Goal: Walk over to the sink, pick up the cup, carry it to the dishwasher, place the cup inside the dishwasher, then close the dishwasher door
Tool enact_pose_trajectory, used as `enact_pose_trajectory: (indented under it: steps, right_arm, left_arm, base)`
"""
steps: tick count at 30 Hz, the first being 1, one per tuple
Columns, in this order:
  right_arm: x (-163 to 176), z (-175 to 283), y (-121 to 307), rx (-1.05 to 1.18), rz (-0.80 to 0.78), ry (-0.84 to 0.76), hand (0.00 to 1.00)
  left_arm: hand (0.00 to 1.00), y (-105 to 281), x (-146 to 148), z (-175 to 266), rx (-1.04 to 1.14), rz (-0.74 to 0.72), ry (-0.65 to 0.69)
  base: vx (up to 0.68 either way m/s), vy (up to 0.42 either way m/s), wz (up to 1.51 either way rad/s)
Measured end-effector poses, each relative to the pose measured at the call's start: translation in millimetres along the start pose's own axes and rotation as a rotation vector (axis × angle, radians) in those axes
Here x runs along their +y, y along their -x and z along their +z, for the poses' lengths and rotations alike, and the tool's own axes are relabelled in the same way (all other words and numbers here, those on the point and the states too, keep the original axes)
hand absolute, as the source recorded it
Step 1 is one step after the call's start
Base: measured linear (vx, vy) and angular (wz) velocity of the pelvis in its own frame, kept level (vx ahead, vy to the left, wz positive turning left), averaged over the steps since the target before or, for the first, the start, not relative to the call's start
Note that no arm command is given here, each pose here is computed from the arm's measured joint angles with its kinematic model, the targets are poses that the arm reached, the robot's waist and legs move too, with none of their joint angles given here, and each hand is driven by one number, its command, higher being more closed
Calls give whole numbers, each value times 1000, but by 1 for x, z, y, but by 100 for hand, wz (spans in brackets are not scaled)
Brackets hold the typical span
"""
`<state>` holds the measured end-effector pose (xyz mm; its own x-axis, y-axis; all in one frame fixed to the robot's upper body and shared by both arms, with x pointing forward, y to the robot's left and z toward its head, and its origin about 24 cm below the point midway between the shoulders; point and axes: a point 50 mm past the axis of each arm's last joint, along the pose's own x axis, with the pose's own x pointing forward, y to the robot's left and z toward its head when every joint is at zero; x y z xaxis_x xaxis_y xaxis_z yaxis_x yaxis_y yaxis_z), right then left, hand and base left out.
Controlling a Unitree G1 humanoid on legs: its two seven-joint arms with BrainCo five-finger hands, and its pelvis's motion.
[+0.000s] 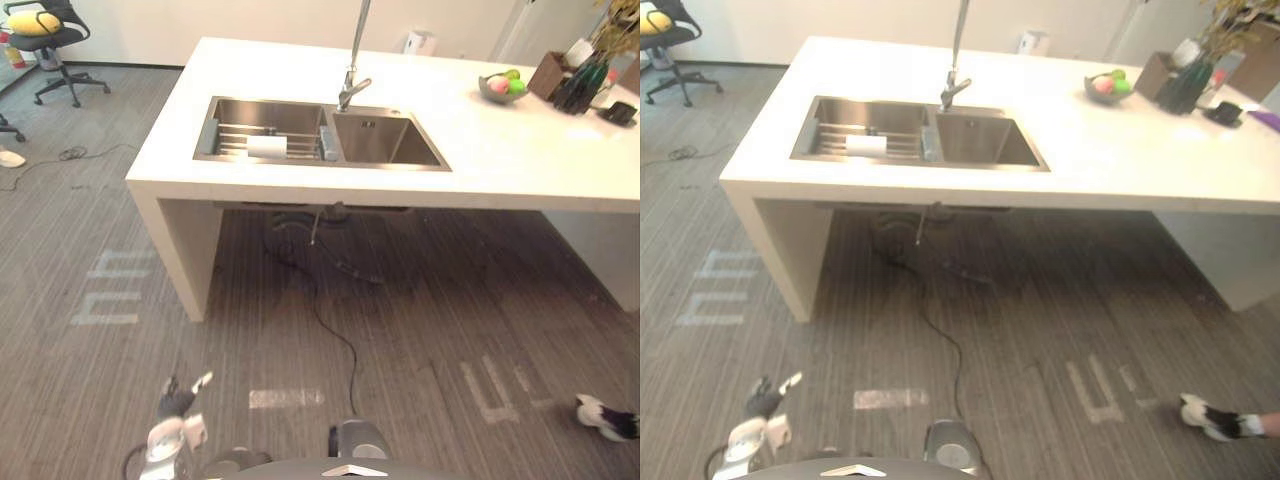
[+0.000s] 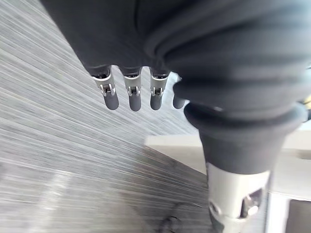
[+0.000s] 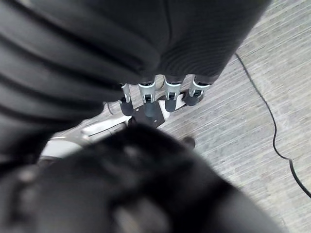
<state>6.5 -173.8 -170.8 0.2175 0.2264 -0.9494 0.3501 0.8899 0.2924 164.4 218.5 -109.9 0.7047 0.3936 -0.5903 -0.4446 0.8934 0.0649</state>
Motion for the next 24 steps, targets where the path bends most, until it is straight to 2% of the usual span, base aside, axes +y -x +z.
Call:
enact_pose_trajectory:
  steps: [3, 4, 5, 8, 11, 13, 14, 16, 17, 19, 21, 24]
  right_arm:
    - [0, -6, 1, -1, -2, -8, 0]
    - [-3, -12, 3, 1, -16, -17, 0]
    - [-3, -13, 4, -1, -21, -16, 0]
    - [-6, -17, 8, -10, -30, -3, 0]
    - [-3, -18, 9, 13, -17, 32, 0]
    - [-9, -5, 12, 5, -29, 90, 0]
    - [-10, 4, 14, 5, -31, 129, 0]
    - [-16, 4, 19, 25, -58, 124, 0]
    - [-20, 1, 22, 35, -71, 112, 0]
    - [-23, -2, 24, 47, -84, 101, 0]
    - [-29, 0, 26, 42, -97, 104, 0]
    - [-37, 1, 27, 47, -101, 109, 0]
  left_arm:
    - [0, -3, -25, 48, -198, -42, 8]
    - [0, 3, -34, 80, -339, -44, 21]
    - [0, 4, -34, 85, -362, -42, 25]
    - [0, 30, -38, 138, -648, -1, 12]
    - [0, 75, -46, 189, -1024, 18, -33]
    - [0, 102, -47, 203, -1180, 65, -31]
    - [0, 128, -45, 215, -1324, 110, 1]
    - [0, 154, -39, 227, -1476, 181, 77]
    - [0, 165, -33, 230, -1553, 234, 127]
    - [0, 171, -28, 231, -1624, 290, 146]
    - [0, 175, -29, 232, -1694, 296, 100]
    - [0, 175, -37, 233, -1732, 200, -37]
  base:
    - [204, 77, 88]
    - [-57, 51, 61]
    - [-34, 15, 51]
    - [279, -103, 35]
    - [512, -221, 44]
    - [605, -258, 22]
    - [400, -223, 10]
    - [318, -273, -7]
    - [163, -256, -26]
    - [15, -187, -31]
    - [-103, -152, -49]
    - [-140, -70, -79]
